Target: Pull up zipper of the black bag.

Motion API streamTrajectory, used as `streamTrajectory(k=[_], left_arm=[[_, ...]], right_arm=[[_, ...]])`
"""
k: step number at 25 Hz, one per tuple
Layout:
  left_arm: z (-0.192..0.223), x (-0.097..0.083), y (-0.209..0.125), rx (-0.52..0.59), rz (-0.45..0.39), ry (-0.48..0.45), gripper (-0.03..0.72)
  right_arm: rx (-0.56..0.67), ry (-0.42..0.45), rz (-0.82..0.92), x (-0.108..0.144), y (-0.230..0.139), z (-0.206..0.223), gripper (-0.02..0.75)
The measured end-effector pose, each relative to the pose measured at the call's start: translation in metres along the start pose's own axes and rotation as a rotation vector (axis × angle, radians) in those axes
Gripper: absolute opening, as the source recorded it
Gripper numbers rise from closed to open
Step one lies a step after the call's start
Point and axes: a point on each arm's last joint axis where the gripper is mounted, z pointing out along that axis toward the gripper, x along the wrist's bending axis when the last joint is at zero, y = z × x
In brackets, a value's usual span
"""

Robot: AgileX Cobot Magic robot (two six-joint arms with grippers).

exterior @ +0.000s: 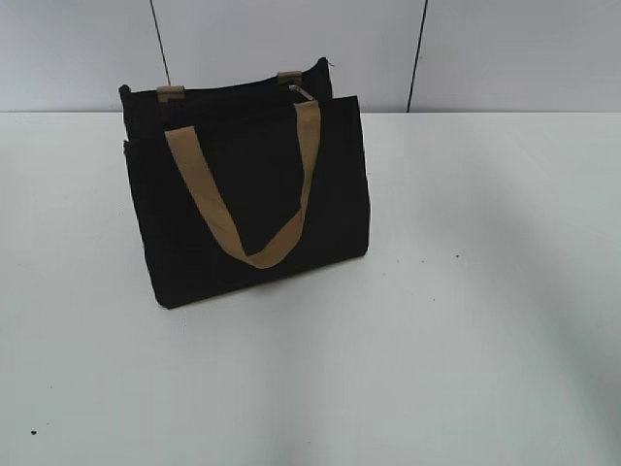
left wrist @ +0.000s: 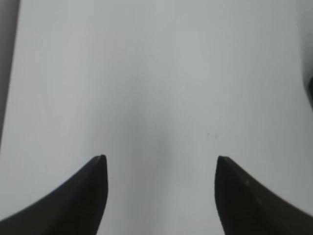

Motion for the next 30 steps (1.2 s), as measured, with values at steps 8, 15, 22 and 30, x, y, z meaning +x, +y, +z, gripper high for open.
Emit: streamTrajectory(k=[8, 15, 22, 30], left_arm=[[-0.078, -0.013, -0.025, -0.197, 0.001, 0.109, 0.457], [-0.119, -0.054, -0.096, -0.362, 0.015, 0.014, 0.456], [-0.133, -0.070, -0.156, -0.305, 0.055, -0.032, 0.455], [-0.134, -0.081, -0.207, -0.238, 0.085, -0.051, 0.455]], right_arm=[[-0.028, -0.029, 0.133, -0.009, -0.039, -0.052, 0.526], [-0.124, 0.023, 0.205, 0.012, -0.117, -0.077, 0.526], [-0.109, 0.079, 0.227, 0.035, -0.191, -0.077, 0.526], [-0.111, 0.138, 0.253, 0.059, -0.262, -0.072, 0.526]])
